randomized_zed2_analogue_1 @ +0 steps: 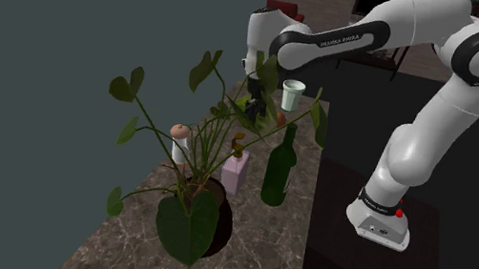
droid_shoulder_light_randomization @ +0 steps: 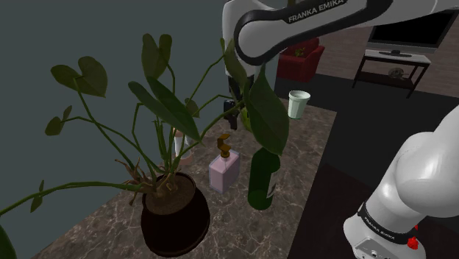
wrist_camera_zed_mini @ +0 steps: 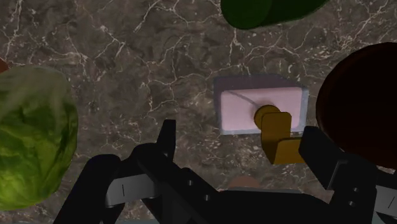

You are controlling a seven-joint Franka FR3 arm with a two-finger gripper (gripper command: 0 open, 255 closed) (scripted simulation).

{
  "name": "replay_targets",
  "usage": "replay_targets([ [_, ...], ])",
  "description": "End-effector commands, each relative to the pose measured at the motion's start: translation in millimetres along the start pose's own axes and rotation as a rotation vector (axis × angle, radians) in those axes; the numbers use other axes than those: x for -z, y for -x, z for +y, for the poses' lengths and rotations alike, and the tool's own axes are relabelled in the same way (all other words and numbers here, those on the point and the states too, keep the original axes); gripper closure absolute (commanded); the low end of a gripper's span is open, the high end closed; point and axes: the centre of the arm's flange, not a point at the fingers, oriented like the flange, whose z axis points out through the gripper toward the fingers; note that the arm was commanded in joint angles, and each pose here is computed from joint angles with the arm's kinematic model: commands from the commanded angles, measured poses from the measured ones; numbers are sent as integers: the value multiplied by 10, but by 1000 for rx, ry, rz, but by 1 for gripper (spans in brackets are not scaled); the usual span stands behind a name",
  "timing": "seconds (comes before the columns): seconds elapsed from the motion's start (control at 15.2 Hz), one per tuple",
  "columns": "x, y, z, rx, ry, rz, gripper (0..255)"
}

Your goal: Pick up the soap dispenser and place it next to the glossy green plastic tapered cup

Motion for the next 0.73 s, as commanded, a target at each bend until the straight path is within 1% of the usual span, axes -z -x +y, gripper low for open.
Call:
replay_targets([
  [0.0,-69,-207,-186,2,-15,-17,0],
  [0.26,-228,-555,-527,6,-42,-48,0],
  [0.66,-544,-540,-541,6,-42,-48,0],
])
